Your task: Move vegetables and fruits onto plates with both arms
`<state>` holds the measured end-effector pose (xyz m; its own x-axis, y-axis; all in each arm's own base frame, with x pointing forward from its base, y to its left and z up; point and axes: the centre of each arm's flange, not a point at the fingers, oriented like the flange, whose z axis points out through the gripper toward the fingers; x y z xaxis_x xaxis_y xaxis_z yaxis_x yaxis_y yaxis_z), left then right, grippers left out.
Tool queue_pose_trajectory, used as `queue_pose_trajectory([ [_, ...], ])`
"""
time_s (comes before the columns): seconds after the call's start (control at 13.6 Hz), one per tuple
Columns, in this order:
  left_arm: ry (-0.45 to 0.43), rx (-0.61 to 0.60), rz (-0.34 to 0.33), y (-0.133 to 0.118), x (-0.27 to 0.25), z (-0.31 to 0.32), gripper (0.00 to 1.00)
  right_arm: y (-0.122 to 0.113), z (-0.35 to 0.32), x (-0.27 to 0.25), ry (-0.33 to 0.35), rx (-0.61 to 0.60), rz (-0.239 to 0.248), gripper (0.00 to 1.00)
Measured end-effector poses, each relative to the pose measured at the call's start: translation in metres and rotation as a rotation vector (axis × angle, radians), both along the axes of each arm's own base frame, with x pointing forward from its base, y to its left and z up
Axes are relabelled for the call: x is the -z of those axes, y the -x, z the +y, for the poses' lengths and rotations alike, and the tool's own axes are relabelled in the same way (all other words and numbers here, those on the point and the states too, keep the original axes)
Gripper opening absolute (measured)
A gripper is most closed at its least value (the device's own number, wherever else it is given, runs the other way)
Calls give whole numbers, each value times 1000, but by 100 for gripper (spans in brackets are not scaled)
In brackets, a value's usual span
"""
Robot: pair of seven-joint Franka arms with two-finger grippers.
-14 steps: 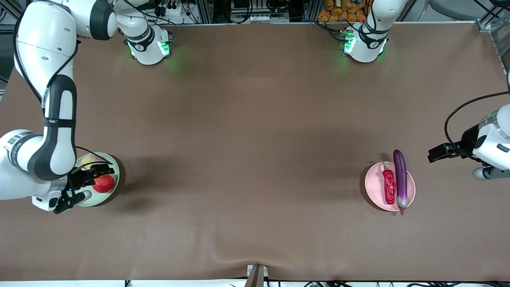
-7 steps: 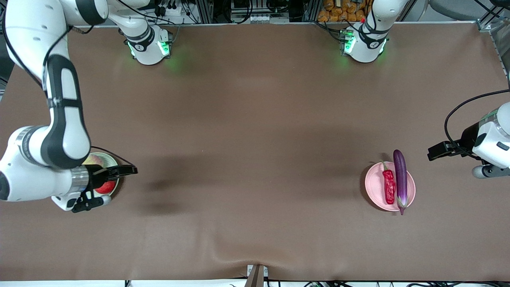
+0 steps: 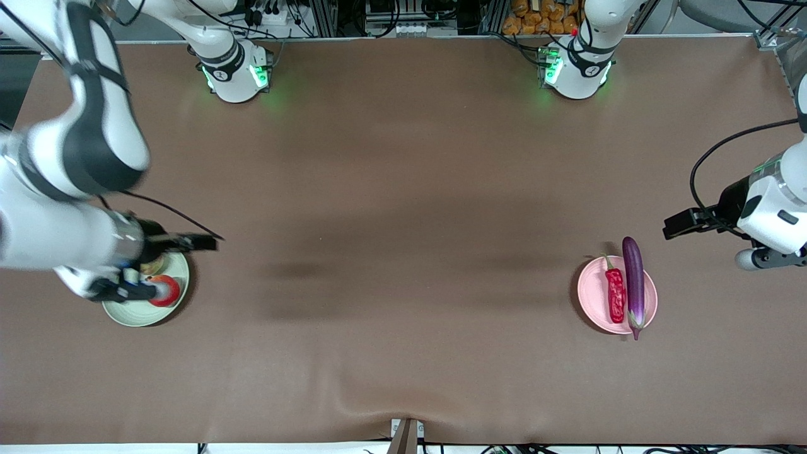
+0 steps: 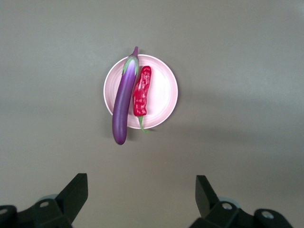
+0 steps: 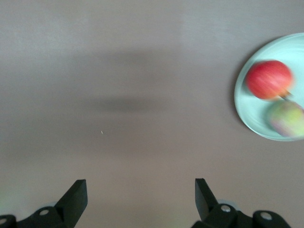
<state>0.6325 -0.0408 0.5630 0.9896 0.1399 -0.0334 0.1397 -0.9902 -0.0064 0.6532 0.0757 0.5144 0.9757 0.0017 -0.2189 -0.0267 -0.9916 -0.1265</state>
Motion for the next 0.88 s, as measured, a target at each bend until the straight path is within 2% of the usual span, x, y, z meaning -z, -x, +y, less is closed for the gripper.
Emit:
queue_pose_trajectory([
  [0.15,-31,-31,-3,5,-11,-10,100,24,-20,-48,15,25,-21,100],
  [0.29,-34,-50,-14,13,-26,-20,100,50,-30,-75,31,41,-36,100],
  [0.66,-34,-6,-51,32,-61,-3,100,103,-24,-99,71,66,-39,100],
  [0.88,-61,7,-47,47,-67,-9,100,125,-25,-127,92,81,-94,100],
])
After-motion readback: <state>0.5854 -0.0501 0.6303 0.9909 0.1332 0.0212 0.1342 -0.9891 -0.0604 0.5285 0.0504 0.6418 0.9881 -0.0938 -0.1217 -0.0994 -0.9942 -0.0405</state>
